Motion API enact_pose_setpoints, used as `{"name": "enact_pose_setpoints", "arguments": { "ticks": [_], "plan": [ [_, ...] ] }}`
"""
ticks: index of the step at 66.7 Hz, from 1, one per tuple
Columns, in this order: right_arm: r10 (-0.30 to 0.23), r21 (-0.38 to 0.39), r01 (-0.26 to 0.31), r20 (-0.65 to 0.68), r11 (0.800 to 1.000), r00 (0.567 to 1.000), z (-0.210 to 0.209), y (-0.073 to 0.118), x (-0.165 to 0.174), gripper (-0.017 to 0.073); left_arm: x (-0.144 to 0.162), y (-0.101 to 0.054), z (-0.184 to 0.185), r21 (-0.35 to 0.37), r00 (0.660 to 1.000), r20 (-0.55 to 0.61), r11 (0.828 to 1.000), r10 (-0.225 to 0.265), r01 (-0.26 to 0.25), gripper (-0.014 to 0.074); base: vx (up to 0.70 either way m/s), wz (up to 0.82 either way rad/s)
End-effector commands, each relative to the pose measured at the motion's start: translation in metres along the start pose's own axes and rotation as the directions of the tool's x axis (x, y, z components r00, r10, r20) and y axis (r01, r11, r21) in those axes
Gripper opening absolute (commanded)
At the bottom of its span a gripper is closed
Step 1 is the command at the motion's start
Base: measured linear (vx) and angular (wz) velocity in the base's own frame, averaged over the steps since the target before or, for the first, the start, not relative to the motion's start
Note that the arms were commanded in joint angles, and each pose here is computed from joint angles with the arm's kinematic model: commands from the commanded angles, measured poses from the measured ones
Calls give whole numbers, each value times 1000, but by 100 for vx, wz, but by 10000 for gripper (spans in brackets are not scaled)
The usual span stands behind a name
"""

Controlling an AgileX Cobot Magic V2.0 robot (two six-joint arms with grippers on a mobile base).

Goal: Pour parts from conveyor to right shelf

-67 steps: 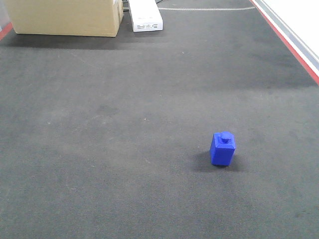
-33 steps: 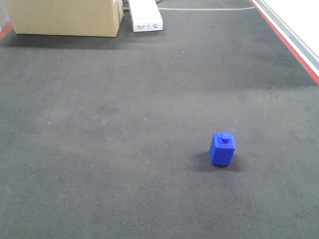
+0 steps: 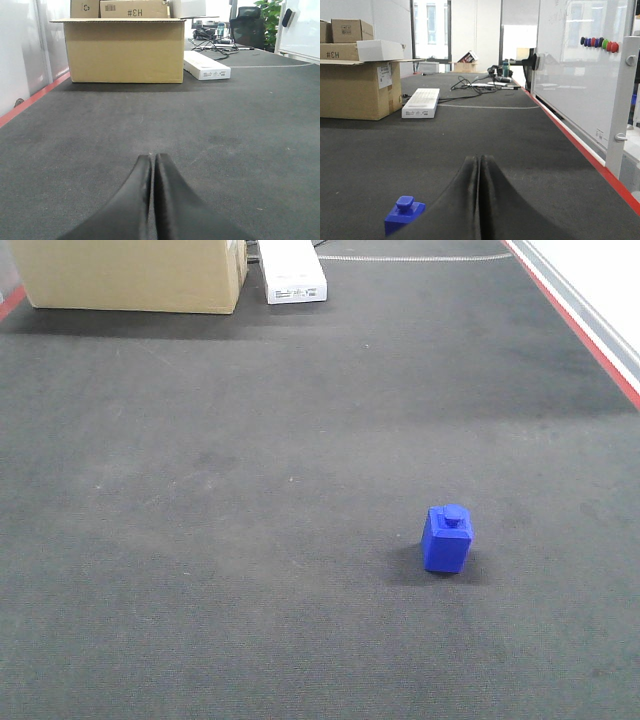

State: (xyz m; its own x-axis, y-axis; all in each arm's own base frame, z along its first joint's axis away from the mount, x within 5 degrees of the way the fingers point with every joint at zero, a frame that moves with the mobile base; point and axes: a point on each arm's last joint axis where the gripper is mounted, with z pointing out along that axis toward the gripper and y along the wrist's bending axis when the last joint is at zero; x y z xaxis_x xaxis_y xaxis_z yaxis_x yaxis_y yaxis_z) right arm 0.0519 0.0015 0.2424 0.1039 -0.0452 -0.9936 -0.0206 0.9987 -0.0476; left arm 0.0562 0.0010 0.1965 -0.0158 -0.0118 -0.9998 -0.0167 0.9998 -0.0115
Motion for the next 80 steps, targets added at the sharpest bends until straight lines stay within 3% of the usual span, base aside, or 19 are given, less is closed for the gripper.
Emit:
{"name": "enact_pose_setpoints", "arguments": {
  "ticks": [1, 9, 17, 27, 60, 71, 80],
  "plan": [
    [-6, -3, 6, -20, 1000, 1000, 7, -1, -30, -9, -16, 0, -2, 2, 994, 104, 1000, -14, 13, -6, 0, 0],
    [-2, -23, -2, -194, 1000, 981, 22, -1, -40, -9, -16, 0, -2, 2, 994, 104, 1000, -14, 13, -6, 0, 0],
    [7, -37, -22, -364, 999, 932, 41, 0, -38, -9, -16, 0, -2, 2, 994, 104, 1000, -14, 13, -6, 0, 0],
    [14, -42, -39, -471, 998, 882, 52, 1, -26, -9, -16, 0, -2, 2, 994, 104, 1000, -14, 13, -6, 0, 0],
    [9, -42, -33, -487, 999, 873, 55, 1, -23, 13, -16, 0, -2, 2, 994, 104, 1000, -14, 13, -6, 0, 0],
    [9, -43, -32, -465, 999, 885, 57, 1, -34, 105, -16, 0, -2, 2, 994, 104, 1000, -14, 13, -6, 0, 0],
    [18, -43, -41, -435, 998, 900, 58, 1, -49, 239, -16, 0, -2, 2, 994, 104, 1000, -14, 13, -6, 0, 0]
  ]
}}
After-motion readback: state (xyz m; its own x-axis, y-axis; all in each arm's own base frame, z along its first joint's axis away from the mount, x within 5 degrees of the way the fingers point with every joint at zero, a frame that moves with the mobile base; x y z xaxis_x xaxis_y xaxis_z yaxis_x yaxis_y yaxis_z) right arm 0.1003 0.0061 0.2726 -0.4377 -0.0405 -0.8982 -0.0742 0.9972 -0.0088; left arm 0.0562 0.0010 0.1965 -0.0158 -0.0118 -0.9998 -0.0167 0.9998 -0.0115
